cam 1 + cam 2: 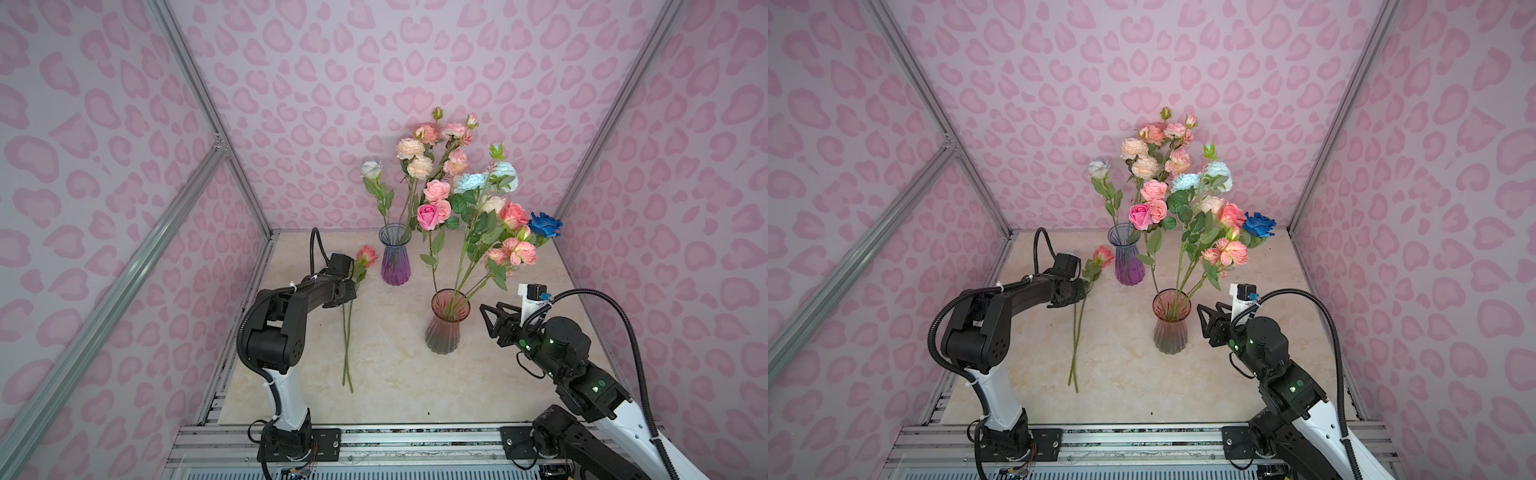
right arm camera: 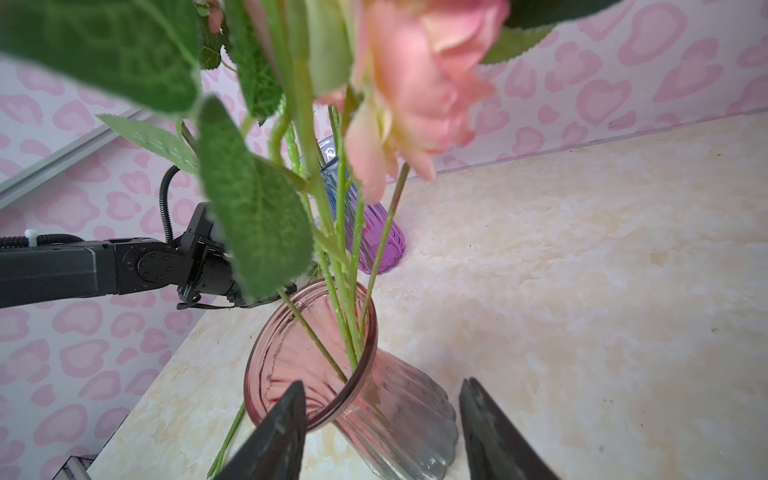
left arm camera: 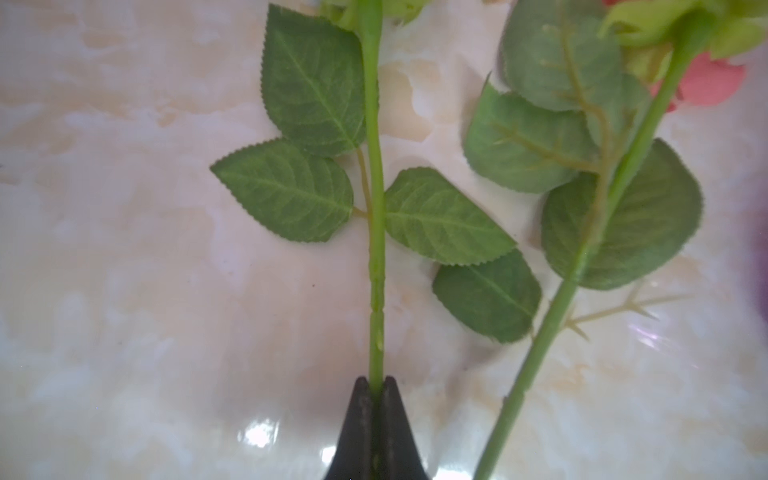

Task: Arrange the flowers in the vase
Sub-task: 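Grasp the white rose stem with the left gripper and lift it, then carry the white rose over the pink-grey vase and lower its stem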

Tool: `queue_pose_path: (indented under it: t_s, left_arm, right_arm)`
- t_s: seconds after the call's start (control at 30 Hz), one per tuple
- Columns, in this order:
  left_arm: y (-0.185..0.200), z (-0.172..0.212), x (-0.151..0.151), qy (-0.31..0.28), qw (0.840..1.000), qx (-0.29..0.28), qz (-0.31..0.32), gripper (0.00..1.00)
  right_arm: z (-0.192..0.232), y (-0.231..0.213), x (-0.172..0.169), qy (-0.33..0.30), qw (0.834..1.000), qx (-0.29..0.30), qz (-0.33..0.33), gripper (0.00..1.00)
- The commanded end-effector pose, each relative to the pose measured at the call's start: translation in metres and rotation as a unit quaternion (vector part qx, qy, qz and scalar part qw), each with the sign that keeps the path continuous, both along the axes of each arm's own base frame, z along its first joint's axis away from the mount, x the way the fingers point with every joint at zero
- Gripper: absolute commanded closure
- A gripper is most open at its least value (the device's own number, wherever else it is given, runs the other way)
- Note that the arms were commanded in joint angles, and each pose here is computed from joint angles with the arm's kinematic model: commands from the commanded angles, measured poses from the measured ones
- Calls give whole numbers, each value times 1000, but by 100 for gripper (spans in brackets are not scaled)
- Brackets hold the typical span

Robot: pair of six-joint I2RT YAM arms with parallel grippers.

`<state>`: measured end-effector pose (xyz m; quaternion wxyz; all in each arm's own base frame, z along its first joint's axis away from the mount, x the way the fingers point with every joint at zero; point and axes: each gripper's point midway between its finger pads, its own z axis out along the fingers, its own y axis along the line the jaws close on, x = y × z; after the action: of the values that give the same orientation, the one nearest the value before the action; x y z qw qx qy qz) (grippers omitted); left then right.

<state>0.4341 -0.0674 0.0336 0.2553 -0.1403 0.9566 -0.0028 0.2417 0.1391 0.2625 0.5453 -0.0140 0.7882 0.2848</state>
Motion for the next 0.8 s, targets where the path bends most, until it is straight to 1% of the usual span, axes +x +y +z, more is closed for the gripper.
queue_pose_path:
  t_s: [0.0, 0.13, 0.2, 0.33, 0.43, 0.5, 0.53, 0.6, 0.67, 0.73, 0.77]
  left_arm:
    - [9, 27, -2, -24, 1000, 18, 3, 97]
    - [20, 71, -10, -60, 997, 37, 13, 97]
    - [22, 98, -16, -86, 996, 37, 13, 97]
    - [20, 165, -34, -160, 987, 9, 10, 97]
    - [5, 229, -56, -241, 970, -26, -14, 97]
    - [-12, 279, -77, -311, 948, -45, -45, 97]
    - [-22, 305, -88, -350, 933, -54, -62, 97]
    - [-38, 349, -113, -421, 898, -82, -94, 97]
    - [-54, 385, -136, -478, 860, -125, -126, 97]
    - [-68, 409, -155, -518, 824, -170, -157, 97]
    - [-75, 419, -162, -535, 806, -191, -168, 97]
  right_arm:
    - [8, 3, 0, -9, 1000, 1, 9, 40]
    - [19, 6, -3, -15, 1000, 15, 19, 40]
    - [25, 7, -5, -19, 999, 19, 25, 40]
    - [35, 10, -10, -27, 998, 35, 37, 40]
    - [41, 18, -19, -37, 996, 49, 71, 38]
    - [40, 22, -26, -36, 994, 50, 93, 37]
    - [35, 24, -29, -27, 993, 48, 101, 37]
    - [27, 27, -36, -13, 992, 49, 118, 37]
    - [18, 32, -44, -2, 988, 59, 141, 36]
    - [11, 35, -50, 8, 986, 70, 154, 35]
    - [7, 34, -51, 15, 986, 76, 150, 35]
